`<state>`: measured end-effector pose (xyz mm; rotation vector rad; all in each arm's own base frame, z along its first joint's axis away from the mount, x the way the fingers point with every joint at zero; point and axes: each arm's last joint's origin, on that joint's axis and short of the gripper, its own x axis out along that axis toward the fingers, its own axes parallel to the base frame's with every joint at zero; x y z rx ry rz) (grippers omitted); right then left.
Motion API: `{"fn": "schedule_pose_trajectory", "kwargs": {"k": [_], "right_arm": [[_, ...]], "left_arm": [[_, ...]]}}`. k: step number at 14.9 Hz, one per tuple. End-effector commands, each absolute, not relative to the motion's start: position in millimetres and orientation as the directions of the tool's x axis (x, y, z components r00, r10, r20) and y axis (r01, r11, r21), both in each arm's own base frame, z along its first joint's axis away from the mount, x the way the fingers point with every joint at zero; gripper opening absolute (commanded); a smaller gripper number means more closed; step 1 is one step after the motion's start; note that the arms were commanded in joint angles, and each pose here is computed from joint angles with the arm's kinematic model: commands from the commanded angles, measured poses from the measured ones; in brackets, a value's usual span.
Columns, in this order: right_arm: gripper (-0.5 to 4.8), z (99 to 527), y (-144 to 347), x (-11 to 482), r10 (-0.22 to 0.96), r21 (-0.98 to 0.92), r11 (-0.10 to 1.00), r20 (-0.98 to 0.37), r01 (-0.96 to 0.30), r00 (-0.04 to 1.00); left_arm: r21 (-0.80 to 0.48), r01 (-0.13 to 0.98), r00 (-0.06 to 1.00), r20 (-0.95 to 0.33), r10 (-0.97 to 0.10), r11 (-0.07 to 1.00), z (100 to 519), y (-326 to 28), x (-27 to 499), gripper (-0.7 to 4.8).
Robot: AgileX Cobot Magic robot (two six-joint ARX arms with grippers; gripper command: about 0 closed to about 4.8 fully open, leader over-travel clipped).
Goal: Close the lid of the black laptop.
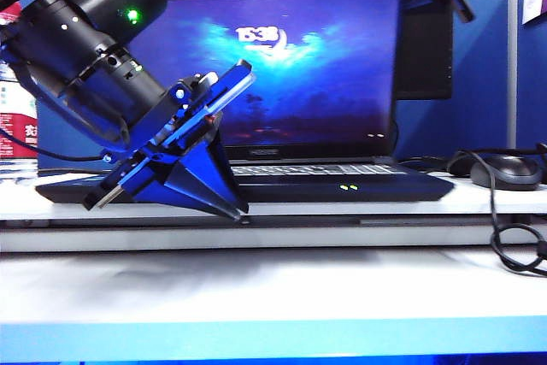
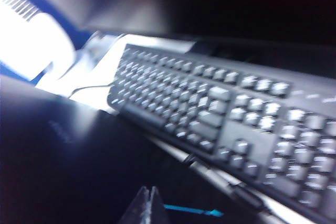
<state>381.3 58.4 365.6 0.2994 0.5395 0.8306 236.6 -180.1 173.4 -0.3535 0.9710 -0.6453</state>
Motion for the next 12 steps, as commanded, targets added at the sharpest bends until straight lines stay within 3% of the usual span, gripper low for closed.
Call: {"fn": "schedule_pose_trajectory", "kwargs": {"k": [1, 12], "right_arm": [[-0.01, 363, 81, 371, 0.85, 0.514, 0.526, -0.333, -0.678, 0.407], [-0.01, 344, 84, 357, 0.787, 0.519, 0.602, -0.515, -0.607, 0.34]], "left_arm": [[-0.535, 0.388, 0.518, -0.547, -0.658, 0.75, 189, -183, 247, 0.52], [-0.524, 0.379, 0.527, -0.555, -0.643, 0.763, 188, -182, 247, 0.52]]}}
